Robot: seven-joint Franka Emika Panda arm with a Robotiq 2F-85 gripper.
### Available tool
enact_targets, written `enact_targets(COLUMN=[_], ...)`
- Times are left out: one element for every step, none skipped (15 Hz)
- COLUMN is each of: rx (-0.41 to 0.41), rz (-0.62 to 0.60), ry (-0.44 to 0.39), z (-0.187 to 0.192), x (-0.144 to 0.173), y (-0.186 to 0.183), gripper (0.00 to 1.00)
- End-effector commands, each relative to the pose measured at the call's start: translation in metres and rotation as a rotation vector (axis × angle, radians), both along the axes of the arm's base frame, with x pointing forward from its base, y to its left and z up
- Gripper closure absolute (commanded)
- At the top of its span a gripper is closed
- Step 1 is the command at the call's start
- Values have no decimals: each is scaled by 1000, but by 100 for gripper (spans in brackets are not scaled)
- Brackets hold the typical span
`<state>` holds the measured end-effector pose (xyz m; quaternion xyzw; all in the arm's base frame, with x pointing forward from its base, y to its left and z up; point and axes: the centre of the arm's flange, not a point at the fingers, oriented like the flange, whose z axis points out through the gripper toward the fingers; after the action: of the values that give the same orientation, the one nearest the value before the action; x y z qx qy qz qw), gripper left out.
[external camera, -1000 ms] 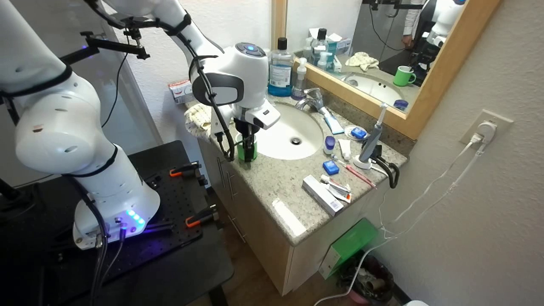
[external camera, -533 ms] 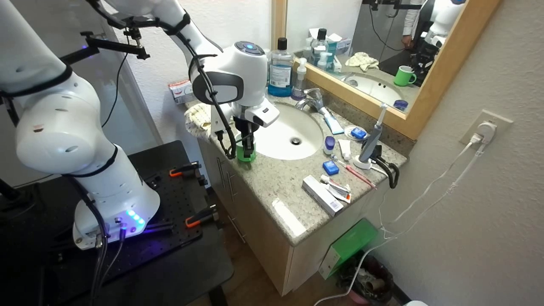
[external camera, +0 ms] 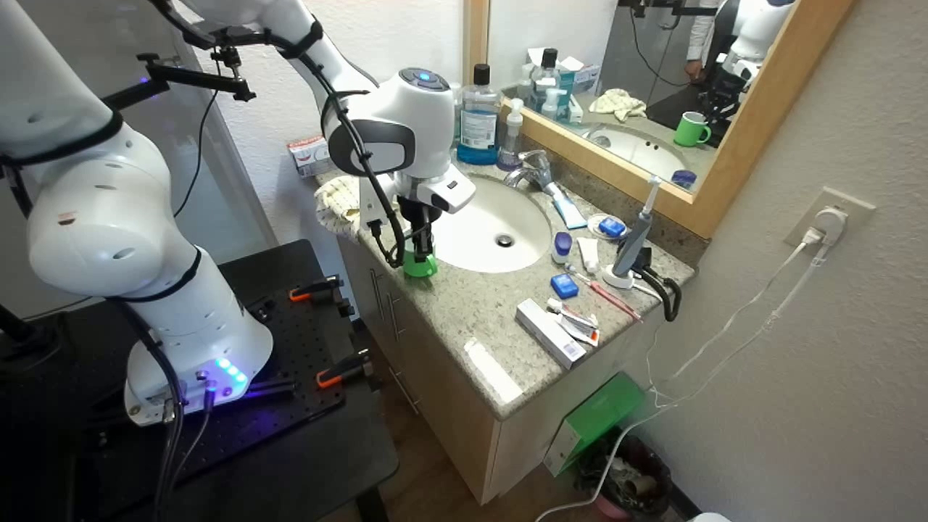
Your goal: Put the mug in the sink, put some water in it, and then close the tap
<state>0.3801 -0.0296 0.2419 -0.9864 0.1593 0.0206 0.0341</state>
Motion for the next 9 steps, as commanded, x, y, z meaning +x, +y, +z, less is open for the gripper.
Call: enact_targets(rx=[-15,-17,-17,-19,-25,-28,-31,-32,-35], rz=[-5,-3,1,7,16,28,39,49,60], ry=[-8,-8,-9,-12,-17,-22,-32,-42,-56], z=[2,3,5,8,13,17,23,28,35], x=[3,5,7,9,13,16,21,25,29], y=[7,7,8,9,12,14,16,18,20], gripper=[98,98,98,98,98,98,98,98,98])
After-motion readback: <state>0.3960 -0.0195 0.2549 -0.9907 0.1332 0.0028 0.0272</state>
